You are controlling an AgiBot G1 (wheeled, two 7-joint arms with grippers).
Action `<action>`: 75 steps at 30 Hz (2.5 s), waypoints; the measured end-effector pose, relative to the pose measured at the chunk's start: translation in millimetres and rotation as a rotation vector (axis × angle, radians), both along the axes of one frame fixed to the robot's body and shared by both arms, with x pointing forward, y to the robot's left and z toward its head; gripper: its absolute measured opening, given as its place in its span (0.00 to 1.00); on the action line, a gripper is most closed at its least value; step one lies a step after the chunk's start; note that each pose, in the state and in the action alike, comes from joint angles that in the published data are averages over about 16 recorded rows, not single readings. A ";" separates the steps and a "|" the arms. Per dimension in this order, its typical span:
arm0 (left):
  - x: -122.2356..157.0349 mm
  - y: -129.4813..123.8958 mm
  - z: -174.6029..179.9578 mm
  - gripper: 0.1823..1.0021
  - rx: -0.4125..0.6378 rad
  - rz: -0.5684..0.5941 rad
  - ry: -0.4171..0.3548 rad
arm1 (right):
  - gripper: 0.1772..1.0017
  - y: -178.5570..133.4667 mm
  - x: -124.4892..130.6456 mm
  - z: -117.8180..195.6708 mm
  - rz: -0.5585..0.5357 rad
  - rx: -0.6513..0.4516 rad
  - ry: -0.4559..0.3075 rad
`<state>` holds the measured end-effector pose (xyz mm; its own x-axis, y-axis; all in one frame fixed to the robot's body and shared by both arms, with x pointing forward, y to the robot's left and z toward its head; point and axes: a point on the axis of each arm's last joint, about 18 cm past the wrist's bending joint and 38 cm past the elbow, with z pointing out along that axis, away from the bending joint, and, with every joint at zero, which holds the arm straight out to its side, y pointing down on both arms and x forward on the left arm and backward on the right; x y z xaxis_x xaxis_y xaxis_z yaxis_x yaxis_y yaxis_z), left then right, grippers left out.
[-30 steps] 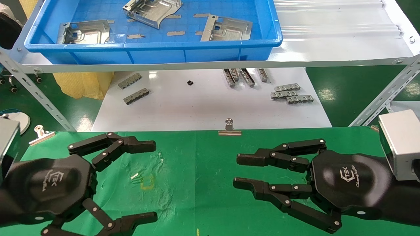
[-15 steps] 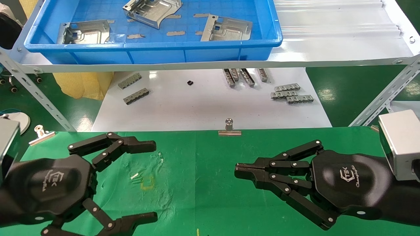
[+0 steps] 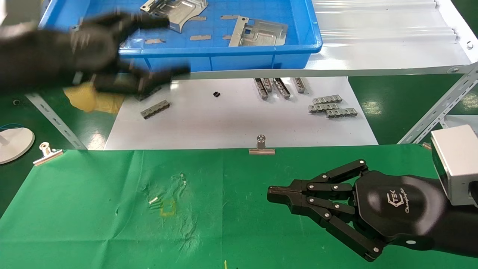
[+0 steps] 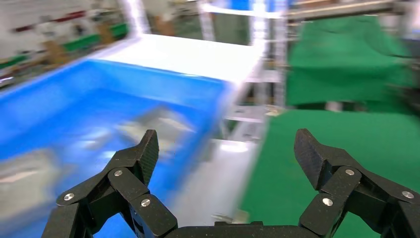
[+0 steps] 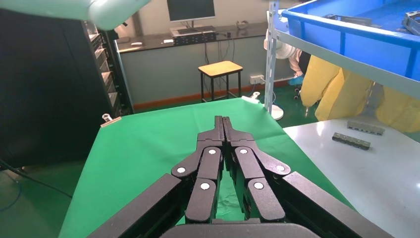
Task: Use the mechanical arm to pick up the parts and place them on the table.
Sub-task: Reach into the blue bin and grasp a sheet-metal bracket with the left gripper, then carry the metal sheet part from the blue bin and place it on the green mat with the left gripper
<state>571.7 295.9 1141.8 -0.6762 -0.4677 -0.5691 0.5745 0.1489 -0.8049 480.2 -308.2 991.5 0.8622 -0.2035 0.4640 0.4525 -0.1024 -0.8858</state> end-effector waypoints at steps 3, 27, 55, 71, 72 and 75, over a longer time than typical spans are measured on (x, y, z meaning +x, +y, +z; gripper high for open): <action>31.7 -5.4 30.7 1.00 -0.053 0.090 -0.003 | 0.02 0.0 0.0 0.0 0.000 0.000 0.000; 155.9 -36.5 84.0 0.98 -0.277 0.634 0.108 | 0.04 0.0 0.0 0.0 0.000 0.000 0.000; 163.5 -35.6 76.3 0.46 -0.268 0.682 0.108 | 0.61 0.0 0.0 0.0 0.000 0.000 0.000; 154.2 -37.2 91.9 0.13 -0.294 0.639 0.069 | 0.93 0.0 0.0 0.0 0.000 0.000 0.000; 151.8 -37.6 94.2 0.13 -0.294 0.625 0.063 | 0.94 0.0 0.0 0.0 0.000 0.000 0.000; 142.7 -38.9 100.1 0.11 -0.281 0.572 0.043 | 0.97 0.0 0.0 0.0 0.000 0.000 0.000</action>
<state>714.4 257.0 1241.9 -0.2947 -0.8891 -0.3503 0.4330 0.2025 -0.8784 480.2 -308.2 991.5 0.8622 -0.2035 0.4640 0.4525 -0.1024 -0.8858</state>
